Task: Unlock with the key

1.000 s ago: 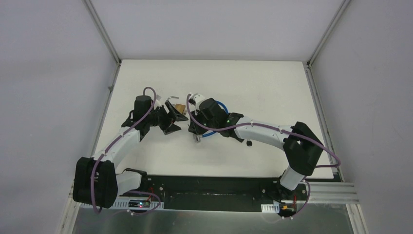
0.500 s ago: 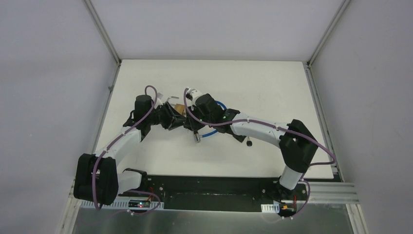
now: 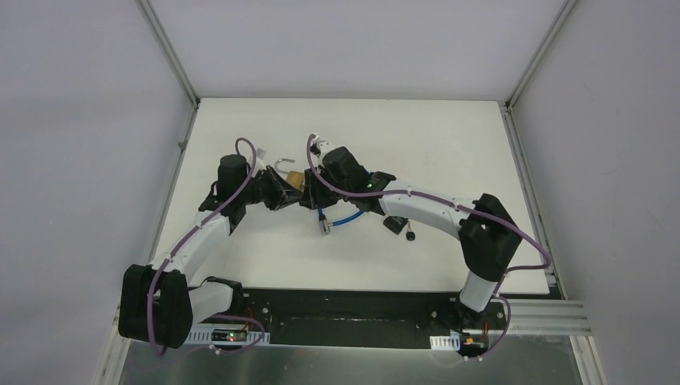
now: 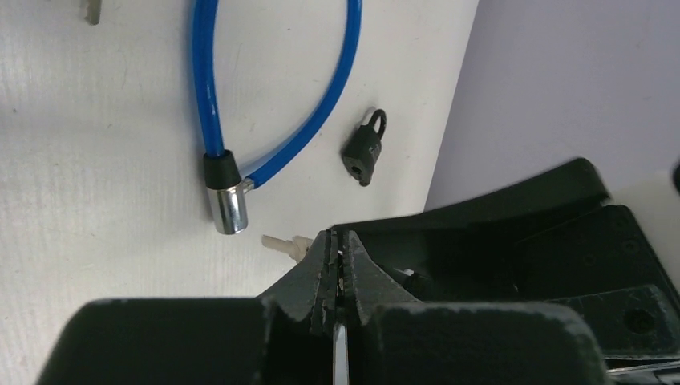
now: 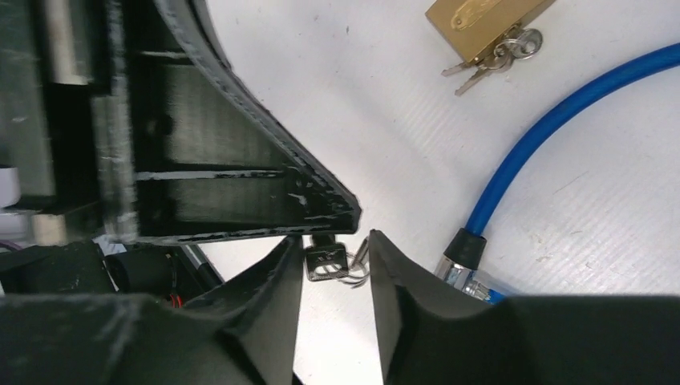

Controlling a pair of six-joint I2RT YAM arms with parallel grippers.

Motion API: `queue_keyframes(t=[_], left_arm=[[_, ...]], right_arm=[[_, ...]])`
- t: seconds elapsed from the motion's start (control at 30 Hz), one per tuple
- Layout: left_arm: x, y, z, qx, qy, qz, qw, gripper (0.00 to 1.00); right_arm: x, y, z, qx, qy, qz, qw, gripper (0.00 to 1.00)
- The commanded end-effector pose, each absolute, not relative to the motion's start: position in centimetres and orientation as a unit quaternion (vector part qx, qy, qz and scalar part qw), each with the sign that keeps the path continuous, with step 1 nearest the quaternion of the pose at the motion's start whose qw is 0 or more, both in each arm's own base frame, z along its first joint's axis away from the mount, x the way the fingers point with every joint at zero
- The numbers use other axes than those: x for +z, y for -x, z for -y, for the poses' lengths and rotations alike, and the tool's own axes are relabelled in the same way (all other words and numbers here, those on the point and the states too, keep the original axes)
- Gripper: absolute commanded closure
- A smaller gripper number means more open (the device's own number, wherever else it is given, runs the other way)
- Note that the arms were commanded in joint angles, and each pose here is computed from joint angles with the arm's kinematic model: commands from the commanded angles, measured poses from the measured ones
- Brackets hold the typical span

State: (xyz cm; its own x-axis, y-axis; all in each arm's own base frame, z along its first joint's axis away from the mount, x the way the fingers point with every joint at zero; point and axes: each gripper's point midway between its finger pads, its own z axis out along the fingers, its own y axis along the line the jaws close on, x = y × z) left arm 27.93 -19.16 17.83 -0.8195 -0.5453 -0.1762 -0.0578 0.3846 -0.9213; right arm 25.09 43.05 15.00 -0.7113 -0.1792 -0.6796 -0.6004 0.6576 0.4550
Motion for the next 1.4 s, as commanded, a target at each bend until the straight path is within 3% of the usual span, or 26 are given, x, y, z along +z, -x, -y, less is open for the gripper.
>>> queue_keyframes(t=[0.0,0.13,0.37,0.5,0.7,1.13,1.2,1.37], left_arm=[[25.6,-27.5,20.3,-0.574,0.098,-0.758,0.295,1.0],[30.5,-27.1,19.8,-0.554,0.032,-0.745,0.371,1.0],[38.6,-24.5,19.4,-0.523,-0.127,-0.684,0.493,1.0],[43.4,-21.9,19.9,-0.531,-0.215,-0.633,0.521,1.0],[51.8,-17.9,20.4,-0.593,-0.267,-0.518,0.556,1.0],[52.6,-17.5,20.1,-0.603,-0.245,-0.514,0.559,1.0],[52.3,-17.7,20.1,-0.605,-0.238,-0.517,0.556,1.0],[52.0,-18.4,20.1,-0.626,-0.207,-0.513,0.55,1.0]], right_arm=[[20.6,-26.2,-43.2,0.396,0.182,-0.834,0.336,0.55],[26.1,-25.7,-42.7,0.458,0.17,-0.788,0.375,0.34],[36.1,-24.5,-40.3,0.597,0.14,-0.667,0.423,0.24],[40.7,-24.2,-38.4,0.633,0.12,-0.611,0.461,0.18],[46.2,-21.7,-38.6,0.685,0.169,-0.548,0.449,0.22],[50.2,-19.2,-37.9,0.717,0.21,-0.483,0.456,0.2],[50.0,-19.3,-38.2,0.715,0.213,-0.491,0.45,0.25],[49.6,-19.3,-39.2,0.725,0.218,-0.506,0.414,0.49]])
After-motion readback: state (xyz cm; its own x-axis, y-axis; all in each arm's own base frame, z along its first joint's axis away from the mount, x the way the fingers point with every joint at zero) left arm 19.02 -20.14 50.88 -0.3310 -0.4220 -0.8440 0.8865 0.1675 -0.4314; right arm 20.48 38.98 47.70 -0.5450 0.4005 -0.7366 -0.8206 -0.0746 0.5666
